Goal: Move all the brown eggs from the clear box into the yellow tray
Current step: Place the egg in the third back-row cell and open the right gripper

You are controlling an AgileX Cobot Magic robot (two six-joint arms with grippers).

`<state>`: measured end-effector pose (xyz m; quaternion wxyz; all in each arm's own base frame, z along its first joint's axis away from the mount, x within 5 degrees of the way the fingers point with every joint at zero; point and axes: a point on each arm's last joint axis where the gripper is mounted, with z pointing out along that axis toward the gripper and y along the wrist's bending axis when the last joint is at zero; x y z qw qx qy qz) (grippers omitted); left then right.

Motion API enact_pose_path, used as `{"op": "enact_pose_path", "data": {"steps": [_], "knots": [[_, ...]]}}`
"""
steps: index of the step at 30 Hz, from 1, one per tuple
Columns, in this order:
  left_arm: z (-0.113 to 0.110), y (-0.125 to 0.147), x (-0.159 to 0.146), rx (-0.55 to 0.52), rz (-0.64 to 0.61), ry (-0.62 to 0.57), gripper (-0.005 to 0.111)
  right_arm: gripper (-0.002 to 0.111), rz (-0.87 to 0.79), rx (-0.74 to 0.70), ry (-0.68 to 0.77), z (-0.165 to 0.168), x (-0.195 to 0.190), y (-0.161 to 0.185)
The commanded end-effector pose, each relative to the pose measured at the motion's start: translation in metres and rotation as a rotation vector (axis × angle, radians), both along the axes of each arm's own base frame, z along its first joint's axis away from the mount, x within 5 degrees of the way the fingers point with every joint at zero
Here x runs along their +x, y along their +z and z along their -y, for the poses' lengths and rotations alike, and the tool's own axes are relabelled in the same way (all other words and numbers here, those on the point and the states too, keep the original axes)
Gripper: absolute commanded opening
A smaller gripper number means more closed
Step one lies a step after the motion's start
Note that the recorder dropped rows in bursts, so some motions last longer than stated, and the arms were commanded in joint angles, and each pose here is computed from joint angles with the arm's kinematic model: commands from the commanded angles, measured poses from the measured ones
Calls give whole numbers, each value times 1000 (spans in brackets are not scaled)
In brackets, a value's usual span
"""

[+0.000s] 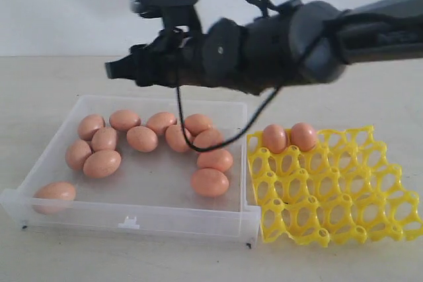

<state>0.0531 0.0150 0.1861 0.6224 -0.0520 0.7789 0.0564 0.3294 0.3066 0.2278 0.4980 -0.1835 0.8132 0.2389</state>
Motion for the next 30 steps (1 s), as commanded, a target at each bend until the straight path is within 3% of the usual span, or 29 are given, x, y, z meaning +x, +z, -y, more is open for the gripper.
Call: {"op": "enact_pose_path", "data": {"steps": [1,2,4,5,7,8,10,12,13,22,30], "knots": [[0,-1,0,5,0,-1,-4,0,371,102,-338,84,-37,4],[0,-1,0,5,0,-1,-4,0,424,165,-449,115,-41,3],[0,-1,0,5,0,-1,-4,0,269,339,-512,169,-26,-9],[0,-1,0,5,0,-1,-4,0,241,378,-428,185,-19,-10],[0,-1,0,5,0,-1,-4,0,228,503,1,232,-7,-3],[0,-1,0,5,0,-1,-4,0,222,524,93,246,-6,-1],[0,-1,0,5,0,-1,-4,0,75,446,138,293,1,-12],[0,-1,0,5,0,-1,-4,0,-11,347,197,311,-7,-24],[0,-1,0,5,0,-1,-4,0,-41,314,234,311,-11,-29],[0,-1,0,5,0,-1,-4,0,-238,-36,94,287,3,-77],[0,-1,0,5,0,-1,-4,0,-228,-6,42,289,8,-81]]}}
